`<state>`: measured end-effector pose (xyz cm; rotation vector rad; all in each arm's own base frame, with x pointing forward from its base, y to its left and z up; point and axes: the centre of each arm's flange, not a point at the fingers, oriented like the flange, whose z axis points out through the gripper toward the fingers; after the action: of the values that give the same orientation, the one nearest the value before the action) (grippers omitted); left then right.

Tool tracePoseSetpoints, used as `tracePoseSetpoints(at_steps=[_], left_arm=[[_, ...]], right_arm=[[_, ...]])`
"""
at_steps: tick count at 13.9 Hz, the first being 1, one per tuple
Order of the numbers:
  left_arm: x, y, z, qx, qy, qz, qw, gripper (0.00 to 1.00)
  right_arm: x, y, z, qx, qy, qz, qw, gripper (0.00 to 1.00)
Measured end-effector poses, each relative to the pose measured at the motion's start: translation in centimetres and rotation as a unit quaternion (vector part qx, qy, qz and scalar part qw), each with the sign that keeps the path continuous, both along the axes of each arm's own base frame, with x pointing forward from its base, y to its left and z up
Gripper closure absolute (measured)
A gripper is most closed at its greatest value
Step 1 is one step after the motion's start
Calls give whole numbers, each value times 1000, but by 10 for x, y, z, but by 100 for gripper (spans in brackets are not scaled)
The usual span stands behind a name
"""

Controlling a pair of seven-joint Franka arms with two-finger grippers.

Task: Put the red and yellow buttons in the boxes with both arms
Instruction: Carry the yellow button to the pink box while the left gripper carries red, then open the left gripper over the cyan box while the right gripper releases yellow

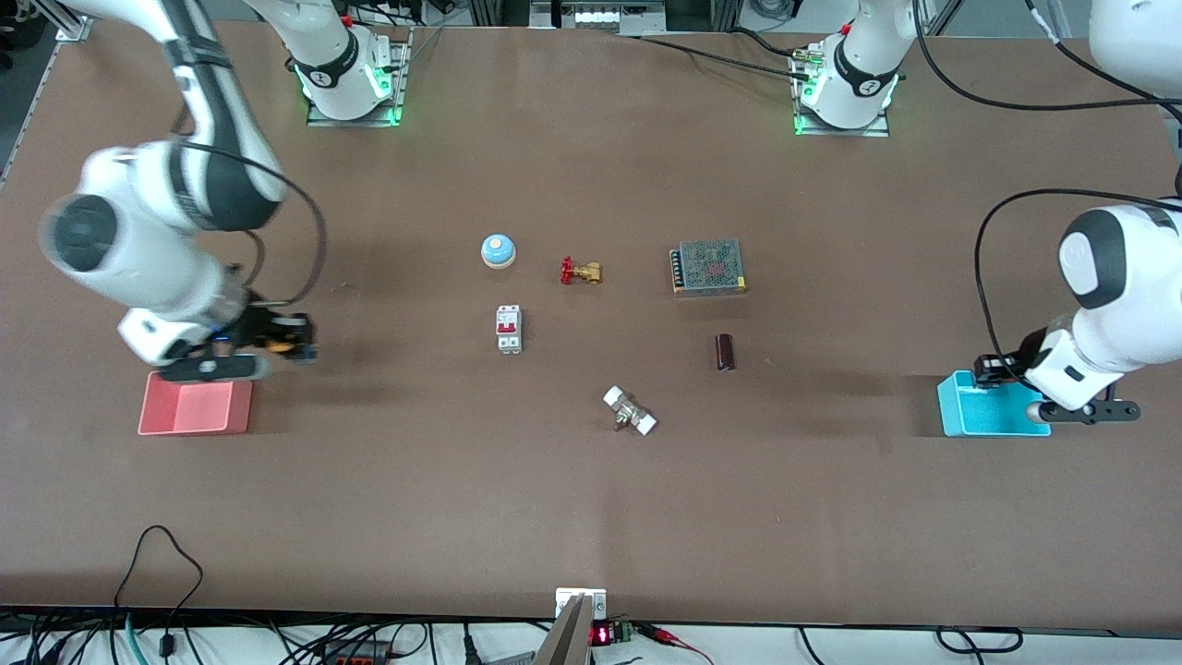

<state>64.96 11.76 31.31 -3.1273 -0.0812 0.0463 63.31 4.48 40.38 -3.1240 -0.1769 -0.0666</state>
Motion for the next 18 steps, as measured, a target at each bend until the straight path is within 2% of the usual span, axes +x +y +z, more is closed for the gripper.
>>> tracePoseSetpoints(at_steps=[2, 5, 7, 9, 13, 15, 18], left_arm=[[7, 11, -19, 0, -9, -3, 1000, 65], [14, 13, -47, 2, -23, -21, 1000, 65], [15, 22, -69, 2, -30, -30, 999, 65], [11, 35, -90, 1, -24, -34, 999, 65], [6, 43, -110, -3, -11, -31, 999, 65], [6, 42, -112, -4, -11, -32, 999, 50], [10, 42, -107, -2, -16, -33, 999, 21]], right_arm=[[11, -39, 6, -3, -7, 23, 1000, 64], [28, -99, -32, -9, 3, 45, 999, 64], [37, -136, -59, -10, -4, 53, 999, 64], [42, -162, -81, -12, -13, 51, 999, 64], [43, -172, -103, -11, -8, 37, 999, 64], [43, -175, -111, -10, -5, 21, 1000, 64], [42, -183, -128, -12, 1, 5, 1000, 64]])
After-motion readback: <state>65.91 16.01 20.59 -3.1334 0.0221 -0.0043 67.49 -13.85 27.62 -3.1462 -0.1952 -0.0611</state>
